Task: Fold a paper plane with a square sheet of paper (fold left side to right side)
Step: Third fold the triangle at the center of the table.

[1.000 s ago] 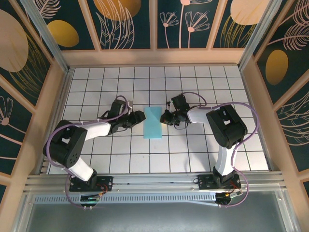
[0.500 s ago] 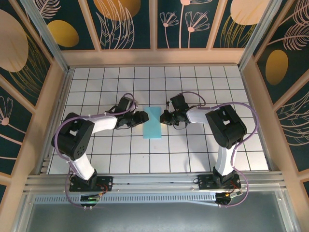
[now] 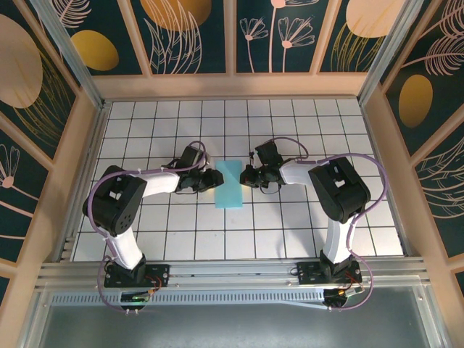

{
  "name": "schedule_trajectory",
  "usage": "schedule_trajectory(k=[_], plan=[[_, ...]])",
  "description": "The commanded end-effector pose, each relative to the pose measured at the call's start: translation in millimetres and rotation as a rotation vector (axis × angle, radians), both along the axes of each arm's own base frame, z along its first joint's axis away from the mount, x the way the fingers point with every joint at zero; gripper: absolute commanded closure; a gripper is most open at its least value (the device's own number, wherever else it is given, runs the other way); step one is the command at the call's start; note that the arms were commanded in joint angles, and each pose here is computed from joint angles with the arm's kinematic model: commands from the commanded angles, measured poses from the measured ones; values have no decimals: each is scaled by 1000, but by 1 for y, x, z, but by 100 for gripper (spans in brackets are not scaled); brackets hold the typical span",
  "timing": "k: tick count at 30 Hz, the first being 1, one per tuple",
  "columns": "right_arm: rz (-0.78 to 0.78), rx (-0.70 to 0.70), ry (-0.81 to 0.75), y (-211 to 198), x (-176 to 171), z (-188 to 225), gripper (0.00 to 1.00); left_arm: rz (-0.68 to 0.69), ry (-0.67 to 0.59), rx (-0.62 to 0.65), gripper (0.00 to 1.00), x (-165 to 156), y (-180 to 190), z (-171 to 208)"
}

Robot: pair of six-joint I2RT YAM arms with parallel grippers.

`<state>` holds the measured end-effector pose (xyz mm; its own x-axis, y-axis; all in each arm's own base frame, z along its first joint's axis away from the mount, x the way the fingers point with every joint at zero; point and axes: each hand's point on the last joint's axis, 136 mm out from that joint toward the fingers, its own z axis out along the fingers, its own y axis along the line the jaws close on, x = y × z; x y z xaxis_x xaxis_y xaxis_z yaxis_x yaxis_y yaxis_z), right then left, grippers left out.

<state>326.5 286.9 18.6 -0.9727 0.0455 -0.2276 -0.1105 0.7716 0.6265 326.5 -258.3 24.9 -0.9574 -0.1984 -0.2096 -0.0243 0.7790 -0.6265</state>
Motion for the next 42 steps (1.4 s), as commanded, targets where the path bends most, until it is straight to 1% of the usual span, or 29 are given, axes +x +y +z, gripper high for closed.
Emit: schedule_trajectory(k=[1, 6, 13, 18, 21, 28, 31, 35, 39, 42], plan=[[1, -78, 51, -8, -9, -24, 100, -32, 16, -45, 61, -7, -10, 1], [3, -76, 53, -7, -10, -24, 100, -15, -2, -53, 58, -4, -9, 8], [7, -73, 48, -7, -9, -23, 100, 19, -56, -103, 56, 6, -13, 27], [8, -74, 49, -7, -10, -24, 100, 35, -82, -133, 51, 12, -16, 37], [8, -77, 49, -8, -10, -24, 100, 52, -88, -111, 50, 16, -13, 35], [12, -78, 47, -7, -10, -24, 100, 41, -64, -67, 50, 18, -12, 20], [13, -81, 45, -8, -10, -24, 100, 40, -59, -49, 55, 19, -11, 16], [12, -78, 38, -7, -9, -23, 100, 46, -53, -33, 64, 18, -8, 12], [14, -64, 17, -5, -6, -18, 100, 53, -46, -29, 78, 14, -5, 10], [12, -47, -8, -3, -1, -10, 100, 53, -45, -33, 90, 12, -4, 10]])
